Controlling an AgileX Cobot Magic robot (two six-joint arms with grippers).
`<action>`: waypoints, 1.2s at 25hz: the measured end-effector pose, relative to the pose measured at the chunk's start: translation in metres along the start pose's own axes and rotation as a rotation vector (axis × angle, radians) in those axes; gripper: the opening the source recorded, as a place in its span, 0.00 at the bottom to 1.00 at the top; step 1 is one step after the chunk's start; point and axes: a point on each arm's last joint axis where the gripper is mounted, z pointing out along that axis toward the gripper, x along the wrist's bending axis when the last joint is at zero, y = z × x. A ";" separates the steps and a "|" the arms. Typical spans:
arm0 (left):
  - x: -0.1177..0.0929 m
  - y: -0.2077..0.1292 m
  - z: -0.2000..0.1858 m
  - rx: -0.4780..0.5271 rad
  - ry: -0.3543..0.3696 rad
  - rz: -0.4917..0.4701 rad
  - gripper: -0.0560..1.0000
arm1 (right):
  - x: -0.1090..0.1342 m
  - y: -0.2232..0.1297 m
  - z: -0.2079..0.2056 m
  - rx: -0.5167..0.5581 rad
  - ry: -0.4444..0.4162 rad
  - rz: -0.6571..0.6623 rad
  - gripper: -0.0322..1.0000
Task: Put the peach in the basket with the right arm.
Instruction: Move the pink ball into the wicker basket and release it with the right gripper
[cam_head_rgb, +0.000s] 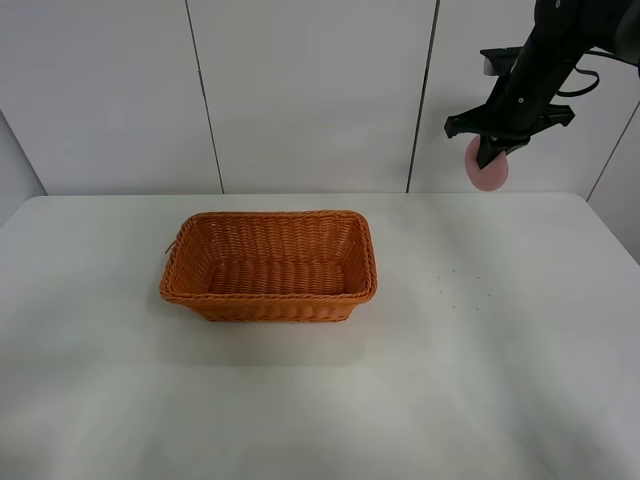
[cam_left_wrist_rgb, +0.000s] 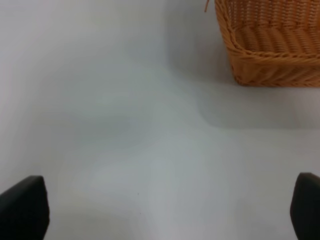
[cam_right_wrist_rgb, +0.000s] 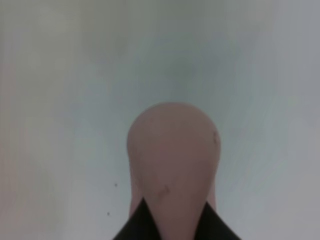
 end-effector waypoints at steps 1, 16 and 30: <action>0.000 0.000 0.000 0.000 0.000 0.000 0.99 | 0.003 0.000 -0.001 -0.002 0.002 -0.006 0.03; 0.000 0.000 0.000 0.000 0.000 0.000 0.99 | 0.189 -0.038 -0.016 0.004 0.157 -0.392 0.03; 0.000 0.000 0.000 0.000 0.000 0.000 0.99 | 0.261 -0.068 0.083 0.059 0.198 -0.464 0.03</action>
